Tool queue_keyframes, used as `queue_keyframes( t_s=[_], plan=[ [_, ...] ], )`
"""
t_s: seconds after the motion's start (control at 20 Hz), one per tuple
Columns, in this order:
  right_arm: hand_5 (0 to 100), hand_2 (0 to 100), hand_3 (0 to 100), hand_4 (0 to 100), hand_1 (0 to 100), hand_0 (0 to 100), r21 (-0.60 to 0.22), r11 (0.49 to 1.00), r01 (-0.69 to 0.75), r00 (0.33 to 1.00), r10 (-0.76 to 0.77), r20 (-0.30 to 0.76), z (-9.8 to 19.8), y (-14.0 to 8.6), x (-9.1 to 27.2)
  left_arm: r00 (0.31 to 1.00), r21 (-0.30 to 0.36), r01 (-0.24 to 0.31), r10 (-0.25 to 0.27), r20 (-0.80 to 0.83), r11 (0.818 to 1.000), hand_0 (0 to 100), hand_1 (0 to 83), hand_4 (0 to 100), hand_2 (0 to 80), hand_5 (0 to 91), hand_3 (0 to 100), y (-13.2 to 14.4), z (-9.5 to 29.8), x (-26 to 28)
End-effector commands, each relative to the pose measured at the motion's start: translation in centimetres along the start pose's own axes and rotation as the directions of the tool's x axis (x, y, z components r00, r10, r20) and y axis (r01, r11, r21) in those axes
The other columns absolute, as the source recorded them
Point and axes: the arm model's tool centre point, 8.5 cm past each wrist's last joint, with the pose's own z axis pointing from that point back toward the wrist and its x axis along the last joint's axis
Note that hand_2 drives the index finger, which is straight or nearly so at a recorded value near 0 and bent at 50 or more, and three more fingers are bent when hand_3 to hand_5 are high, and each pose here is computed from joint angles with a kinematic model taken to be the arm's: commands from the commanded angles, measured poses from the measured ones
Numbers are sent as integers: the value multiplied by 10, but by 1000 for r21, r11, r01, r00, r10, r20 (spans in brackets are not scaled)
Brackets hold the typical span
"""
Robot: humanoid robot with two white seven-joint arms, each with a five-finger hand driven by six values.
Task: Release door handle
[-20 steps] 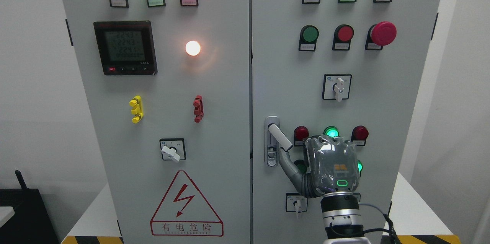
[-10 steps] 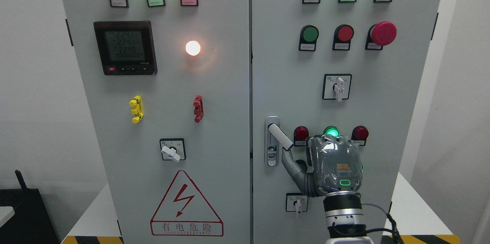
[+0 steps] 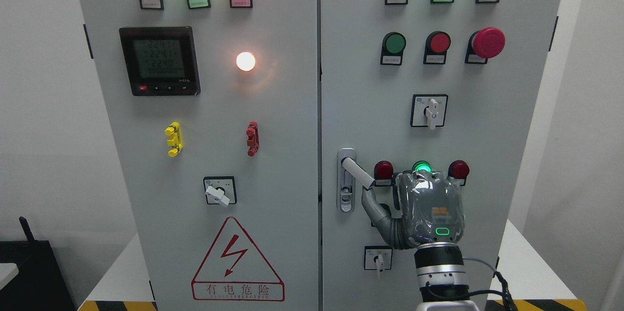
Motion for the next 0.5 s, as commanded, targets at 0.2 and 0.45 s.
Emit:
queue_keyframes(
  t_s=[0.2,0.45],
  plan=[
    [965,947,1000,1000,148,430,-6,1000,-1,1000,1,-8,-2,-2,-3,1000,4,-13,13,-16,1000,120,389,0,0,0,0,1,1,-6],
    [964,947,1000,1000,146,432,-11,1000,-1,1000,0,-8,-3,-4,-3,1000,4,-13,13,-16,1000,120,389,0,0,0,0,1,1,-6]
  ],
)
